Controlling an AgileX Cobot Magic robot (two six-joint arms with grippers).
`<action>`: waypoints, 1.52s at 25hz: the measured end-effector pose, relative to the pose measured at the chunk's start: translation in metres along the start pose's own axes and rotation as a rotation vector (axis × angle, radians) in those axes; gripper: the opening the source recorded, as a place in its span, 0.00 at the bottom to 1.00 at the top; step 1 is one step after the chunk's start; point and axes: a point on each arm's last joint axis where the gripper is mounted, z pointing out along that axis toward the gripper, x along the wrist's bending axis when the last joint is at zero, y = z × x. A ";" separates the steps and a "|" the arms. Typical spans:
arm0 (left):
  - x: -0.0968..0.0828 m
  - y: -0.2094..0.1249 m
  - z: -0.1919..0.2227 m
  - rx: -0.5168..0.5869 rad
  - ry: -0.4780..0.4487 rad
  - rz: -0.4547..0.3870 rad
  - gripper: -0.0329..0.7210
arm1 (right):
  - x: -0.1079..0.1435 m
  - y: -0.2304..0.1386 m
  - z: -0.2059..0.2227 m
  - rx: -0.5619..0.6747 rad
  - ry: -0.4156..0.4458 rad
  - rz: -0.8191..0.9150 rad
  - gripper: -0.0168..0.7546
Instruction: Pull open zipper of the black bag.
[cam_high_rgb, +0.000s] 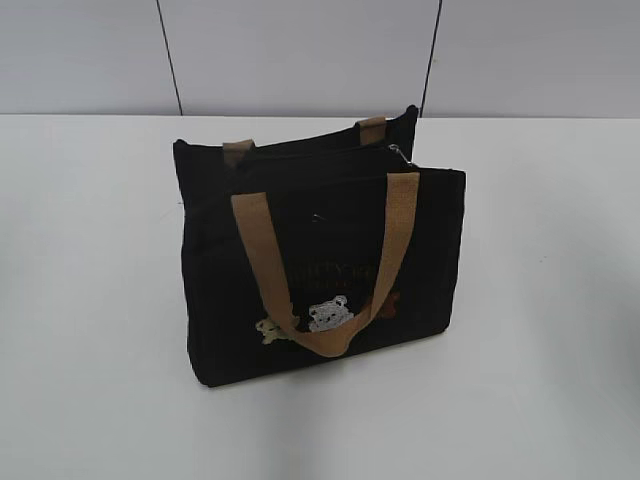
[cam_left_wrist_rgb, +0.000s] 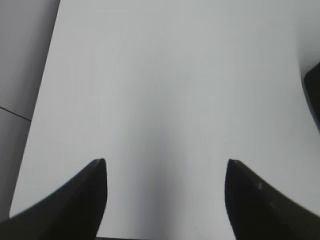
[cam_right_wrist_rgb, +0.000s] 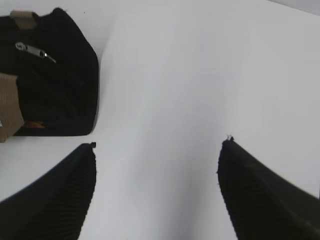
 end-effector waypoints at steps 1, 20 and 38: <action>-0.002 -0.011 -0.005 -0.021 -0.007 -0.005 0.77 | 0.002 -0.012 -0.001 -0.013 -0.002 0.007 0.77; -0.027 -0.133 -0.016 -0.215 -0.095 -0.048 0.76 | 0.032 -0.188 0.019 -0.010 0.002 0.044 0.77; -0.032 -0.149 -0.027 -0.412 -0.113 -0.073 0.72 | 0.042 -0.234 -0.018 -0.340 -0.050 -0.001 0.77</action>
